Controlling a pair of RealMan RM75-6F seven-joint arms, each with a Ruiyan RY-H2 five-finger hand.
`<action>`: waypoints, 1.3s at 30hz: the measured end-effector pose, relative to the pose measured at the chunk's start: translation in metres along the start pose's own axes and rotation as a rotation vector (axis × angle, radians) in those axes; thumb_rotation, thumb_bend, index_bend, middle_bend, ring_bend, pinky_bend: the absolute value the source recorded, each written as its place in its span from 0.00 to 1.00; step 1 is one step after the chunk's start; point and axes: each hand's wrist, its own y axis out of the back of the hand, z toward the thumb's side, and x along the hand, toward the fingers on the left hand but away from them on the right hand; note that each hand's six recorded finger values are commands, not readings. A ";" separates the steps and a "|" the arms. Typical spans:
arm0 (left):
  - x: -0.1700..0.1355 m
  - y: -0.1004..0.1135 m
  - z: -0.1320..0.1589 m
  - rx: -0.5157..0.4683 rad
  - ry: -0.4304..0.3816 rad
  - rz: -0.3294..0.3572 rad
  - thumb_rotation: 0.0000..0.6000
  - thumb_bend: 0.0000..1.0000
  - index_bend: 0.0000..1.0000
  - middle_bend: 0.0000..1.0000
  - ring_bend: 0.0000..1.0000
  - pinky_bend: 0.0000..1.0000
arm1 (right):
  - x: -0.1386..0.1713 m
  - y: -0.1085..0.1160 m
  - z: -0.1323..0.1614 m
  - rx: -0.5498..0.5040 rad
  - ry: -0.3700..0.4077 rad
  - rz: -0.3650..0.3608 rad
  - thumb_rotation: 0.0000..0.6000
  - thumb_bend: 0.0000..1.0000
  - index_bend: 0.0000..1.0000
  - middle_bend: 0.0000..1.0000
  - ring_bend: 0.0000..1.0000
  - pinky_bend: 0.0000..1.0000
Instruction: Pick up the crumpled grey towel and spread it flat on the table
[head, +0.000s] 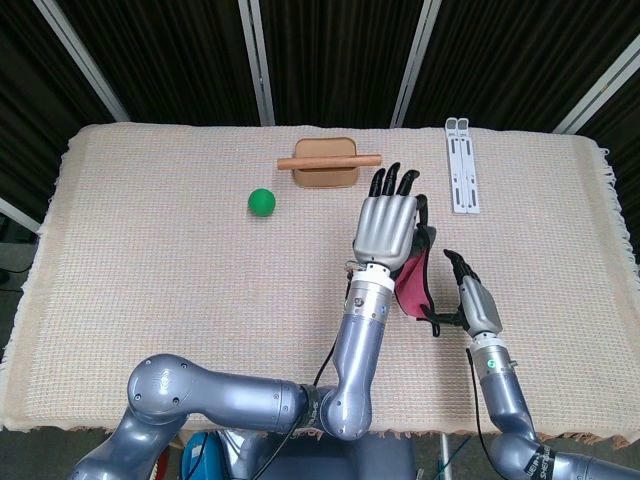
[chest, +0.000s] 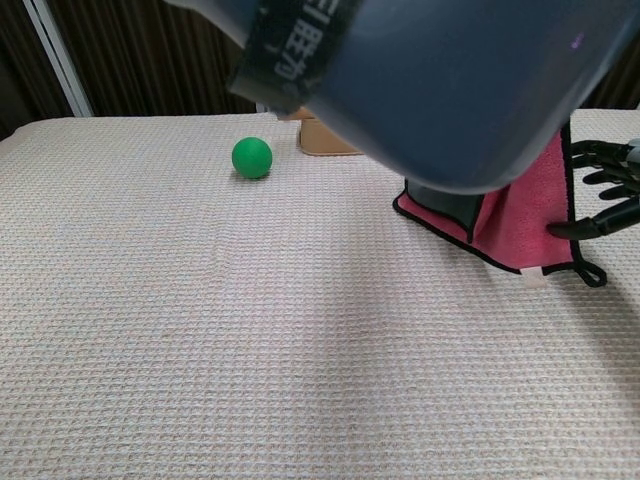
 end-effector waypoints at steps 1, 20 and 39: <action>0.000 0.000 -0.001 0.001 0.000 0.002 1.00 0.60 0.68 0.14 0.00 0.00 | 0.000 -0.001 0.000 0.002 0.001 0.003 1.00 0.25 0.00 0.00 0.00 0.06; 0.002 0.010 -0.016 0.000 0.009 0.023 1.00 0.61 0.69 0.14 0.00 0.00 | 0.005 -0.016 -0.005 0.010 -0.005 0.020 1.00 0.49 0.69 0.14 0.00 0.06; -0.006 0.052 -0.061 -0.024 -0.001 0.045 1.00 0.61 0.69 0.14 0.00 0.00 | 0.001 0.026 0.028 -0.022 0.088 -0.098 1.00 0.54 0.74 0.16 0.00 0.06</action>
